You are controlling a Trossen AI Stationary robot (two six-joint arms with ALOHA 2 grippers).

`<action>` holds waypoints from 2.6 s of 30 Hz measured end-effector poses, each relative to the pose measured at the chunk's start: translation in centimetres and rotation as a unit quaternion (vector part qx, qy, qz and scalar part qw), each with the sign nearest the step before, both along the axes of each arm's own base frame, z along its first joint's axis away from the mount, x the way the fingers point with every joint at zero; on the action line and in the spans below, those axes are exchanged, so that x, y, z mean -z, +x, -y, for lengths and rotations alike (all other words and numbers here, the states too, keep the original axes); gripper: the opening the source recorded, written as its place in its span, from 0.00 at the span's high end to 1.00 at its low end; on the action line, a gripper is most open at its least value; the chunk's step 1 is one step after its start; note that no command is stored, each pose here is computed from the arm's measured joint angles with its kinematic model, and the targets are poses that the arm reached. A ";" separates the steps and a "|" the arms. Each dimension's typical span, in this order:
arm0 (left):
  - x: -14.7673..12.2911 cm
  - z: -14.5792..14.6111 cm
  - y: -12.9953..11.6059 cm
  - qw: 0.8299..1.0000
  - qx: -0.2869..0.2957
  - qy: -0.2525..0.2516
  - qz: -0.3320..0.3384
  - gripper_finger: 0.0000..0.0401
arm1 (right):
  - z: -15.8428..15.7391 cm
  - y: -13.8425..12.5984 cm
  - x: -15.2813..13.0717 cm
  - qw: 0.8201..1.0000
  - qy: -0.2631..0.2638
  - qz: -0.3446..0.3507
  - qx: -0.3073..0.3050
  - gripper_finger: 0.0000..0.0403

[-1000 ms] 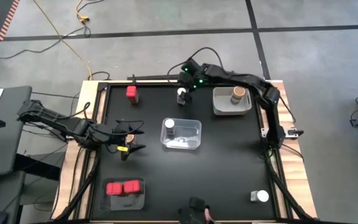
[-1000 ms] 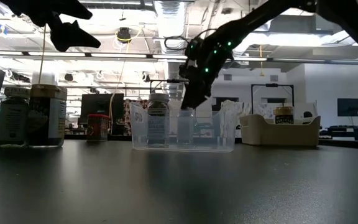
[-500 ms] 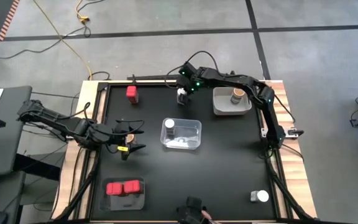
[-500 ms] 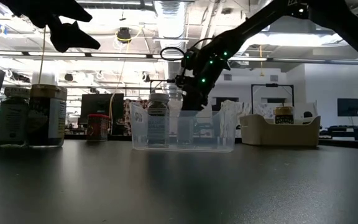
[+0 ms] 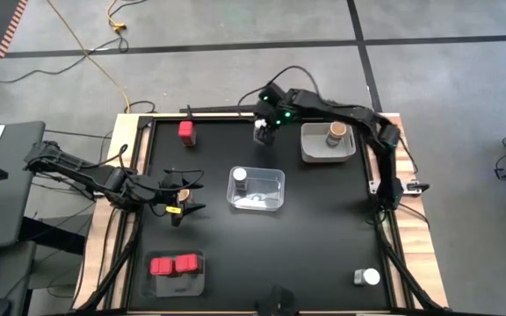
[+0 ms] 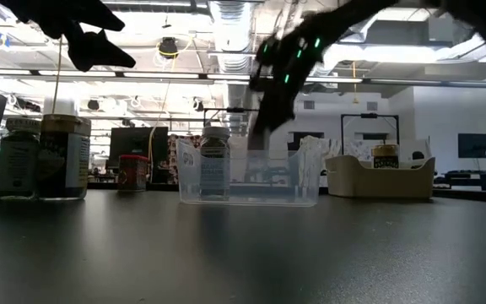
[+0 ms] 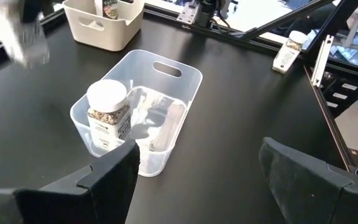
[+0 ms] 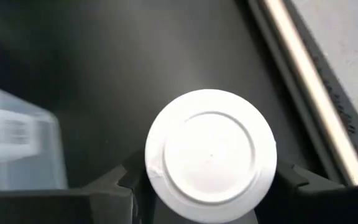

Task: Sort spices by type
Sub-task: Put the white seasoning bottle into the transparent bin

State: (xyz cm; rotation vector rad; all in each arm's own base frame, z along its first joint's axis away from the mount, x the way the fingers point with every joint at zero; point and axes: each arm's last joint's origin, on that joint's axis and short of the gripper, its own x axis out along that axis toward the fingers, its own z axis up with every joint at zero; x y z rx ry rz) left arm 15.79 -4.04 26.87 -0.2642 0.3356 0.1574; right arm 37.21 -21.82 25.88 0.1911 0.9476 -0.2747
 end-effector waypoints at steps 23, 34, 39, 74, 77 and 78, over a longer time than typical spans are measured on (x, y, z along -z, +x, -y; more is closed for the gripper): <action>0.2 0.0 -0.1 0.999 0.014 0.043 -0.014 0.21 | -15.9 -2.3 -1.5 0.997 0.013 0.047 -0.052 0.47; 0.2 0.0 -0.1 0.998 0.014 0.054 -0.014 0.21 | -16.5 0.5 4.1 0.997 0.029 -0.016 -0.069 0.47; 0.1 -0.1 -0.1 0.998 0.014 0.054 -0.014 0.21 | -16.4 1.2 4.7 0.997 0.024 -0.003 -0.072 0.47; 0.1 -0.2 -0.1 0.998 -0.003 0.059 -0.013 0.21 | -15.7 1.7 2.7 0.995 0.007 -0.020 -0.094 0.31; 0.1 -0.2 -0.1 0.998 -0.003 0.059 -0.013 0.21 | -15.5 1.6 1.3 0.995 0.011 -0.035 -0.092 0.30; 0.1 -0.2 -0.1 0.998 -0.003 0.059 -0.013 0.21 | -15.5 1.5 0.8 0.995 0.013 -0.044 -0.092 0.30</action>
